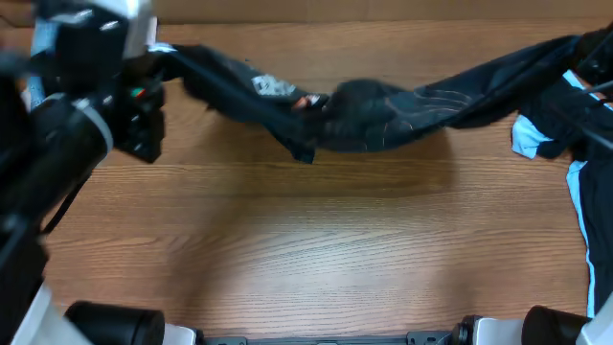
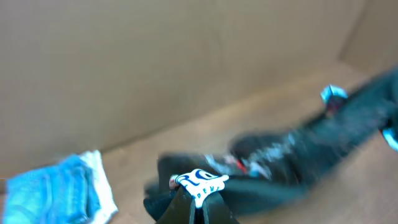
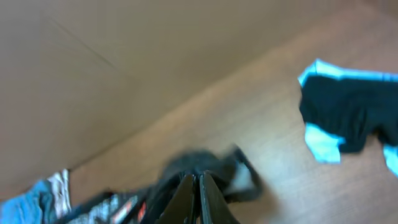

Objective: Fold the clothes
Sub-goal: 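Lift the jersey with both grippers, swing it up and lay it flat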

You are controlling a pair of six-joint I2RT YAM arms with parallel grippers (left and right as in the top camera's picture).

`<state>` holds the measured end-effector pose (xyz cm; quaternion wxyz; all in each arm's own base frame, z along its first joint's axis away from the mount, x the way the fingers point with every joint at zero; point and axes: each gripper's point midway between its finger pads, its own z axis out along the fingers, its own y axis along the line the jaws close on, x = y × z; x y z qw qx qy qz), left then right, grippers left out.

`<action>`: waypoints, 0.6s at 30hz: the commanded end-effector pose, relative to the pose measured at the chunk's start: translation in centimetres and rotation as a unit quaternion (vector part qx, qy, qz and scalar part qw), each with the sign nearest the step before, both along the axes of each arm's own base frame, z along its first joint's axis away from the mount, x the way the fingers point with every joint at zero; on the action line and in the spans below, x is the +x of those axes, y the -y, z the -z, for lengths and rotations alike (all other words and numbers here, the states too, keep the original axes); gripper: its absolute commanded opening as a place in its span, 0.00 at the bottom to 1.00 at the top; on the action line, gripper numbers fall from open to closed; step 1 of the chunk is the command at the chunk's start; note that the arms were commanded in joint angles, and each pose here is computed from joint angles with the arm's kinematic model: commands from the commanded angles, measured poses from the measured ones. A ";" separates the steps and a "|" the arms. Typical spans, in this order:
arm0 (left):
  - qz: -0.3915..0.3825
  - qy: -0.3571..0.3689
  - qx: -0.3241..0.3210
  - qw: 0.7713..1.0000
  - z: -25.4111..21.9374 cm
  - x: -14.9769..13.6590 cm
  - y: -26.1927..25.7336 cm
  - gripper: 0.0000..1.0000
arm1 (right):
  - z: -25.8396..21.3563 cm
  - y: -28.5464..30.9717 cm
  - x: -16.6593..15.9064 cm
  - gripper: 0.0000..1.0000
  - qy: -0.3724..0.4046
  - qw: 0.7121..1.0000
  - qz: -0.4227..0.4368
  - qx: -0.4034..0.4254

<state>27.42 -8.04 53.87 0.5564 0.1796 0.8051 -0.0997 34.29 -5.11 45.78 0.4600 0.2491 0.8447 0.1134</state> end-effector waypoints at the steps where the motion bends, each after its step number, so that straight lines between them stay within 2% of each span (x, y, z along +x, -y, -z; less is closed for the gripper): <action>1: -0.058 0.005 -0.017 0.998 -0.5 1.6 -1.3 0.04 | -3.5 -0.3 -1.1 0.04 0.058 0.998 -0.003 -0.020; 4: -0.086 0.004 -0.019 0.996 -0.2 3.9 -1.9 0.04 | -4.0 0.0 0.1 0.04 0.073 0.997 0.000 -0.018; 7: -0.103 -0.011 -0.011 0.995 1.3 7.6 -1.9 0.04 | -3.4 0.4 2.3 0.04 0.073 0.997 0.002 -0.014; 14: -0.121 -0.051 -0.012 0.991 7.5 19.6 -1.3 0.04 | 1.1 1.0 10.5 0.04 0.048 0.999 -0.022 0.011; 18: -0.126 -0.020 -0.033 0.991 9.5 26.3 -0.9 0.04 | 2.4 -0.5 15.8 0.04 0.077 0.994 -0.072 0.039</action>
